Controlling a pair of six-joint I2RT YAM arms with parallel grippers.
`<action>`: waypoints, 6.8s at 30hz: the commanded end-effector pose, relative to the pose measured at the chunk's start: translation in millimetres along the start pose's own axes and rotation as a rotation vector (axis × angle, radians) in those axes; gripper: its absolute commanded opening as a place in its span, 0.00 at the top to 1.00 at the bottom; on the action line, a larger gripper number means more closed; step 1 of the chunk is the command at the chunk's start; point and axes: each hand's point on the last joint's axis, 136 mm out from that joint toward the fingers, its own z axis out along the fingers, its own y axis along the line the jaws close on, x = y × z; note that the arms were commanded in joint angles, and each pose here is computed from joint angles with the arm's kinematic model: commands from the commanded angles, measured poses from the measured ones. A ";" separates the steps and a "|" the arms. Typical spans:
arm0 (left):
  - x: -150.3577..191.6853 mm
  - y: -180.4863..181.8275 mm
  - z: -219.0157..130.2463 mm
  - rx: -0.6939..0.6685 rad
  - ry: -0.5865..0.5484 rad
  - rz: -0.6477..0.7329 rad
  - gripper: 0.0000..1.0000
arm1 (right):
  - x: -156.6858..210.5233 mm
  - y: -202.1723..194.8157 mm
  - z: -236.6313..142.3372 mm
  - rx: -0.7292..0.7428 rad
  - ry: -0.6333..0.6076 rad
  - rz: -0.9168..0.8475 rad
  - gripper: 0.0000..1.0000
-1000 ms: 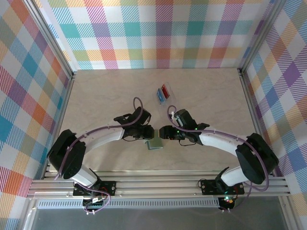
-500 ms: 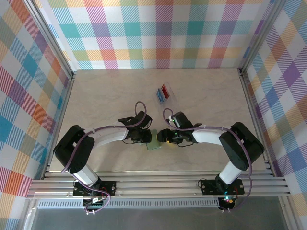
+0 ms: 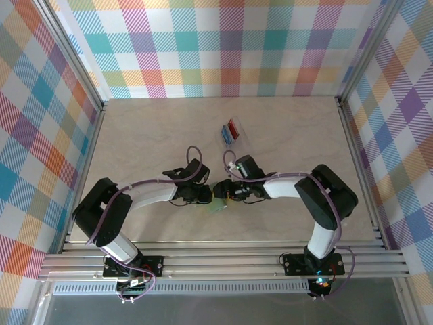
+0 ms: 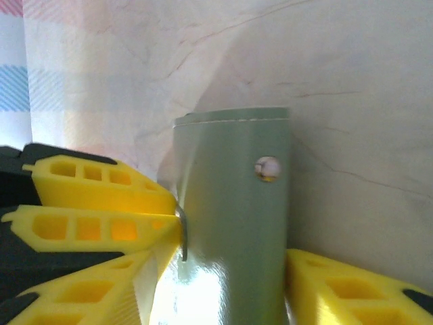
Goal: Put the credit cards into the card holder
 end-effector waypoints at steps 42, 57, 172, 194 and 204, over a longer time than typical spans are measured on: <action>-10.8 37.6 -66.4 0.121 -0.245 -0.147 0.19 | -16.2 23.6 -63.1 0.773 -0.139 -0.385 0.43; -35.7 -27.4 -14.1 0.098 -0.069 -0.051 0.24 | -22.9 -52.8 -97.9 1.000 -0.120 -0.276 0.57; -6.0 -33.1 45.6 0.103 0.079 0.029 0.41 | -21.8 -29.7 -52.6 0.559 0.001 -0.153 1.00; -4.3 -33.6 48.6 0.106 0.089 0.028 0.41 | -15.5 -29.6 -41.9 0.517 0.044 -0.146 1.00; -4.3 -33.5 49.5 0.106 0.091 0.026 0.41 | -7.8 -39.3 -35.5 0.543 0.081 -0.138 1.00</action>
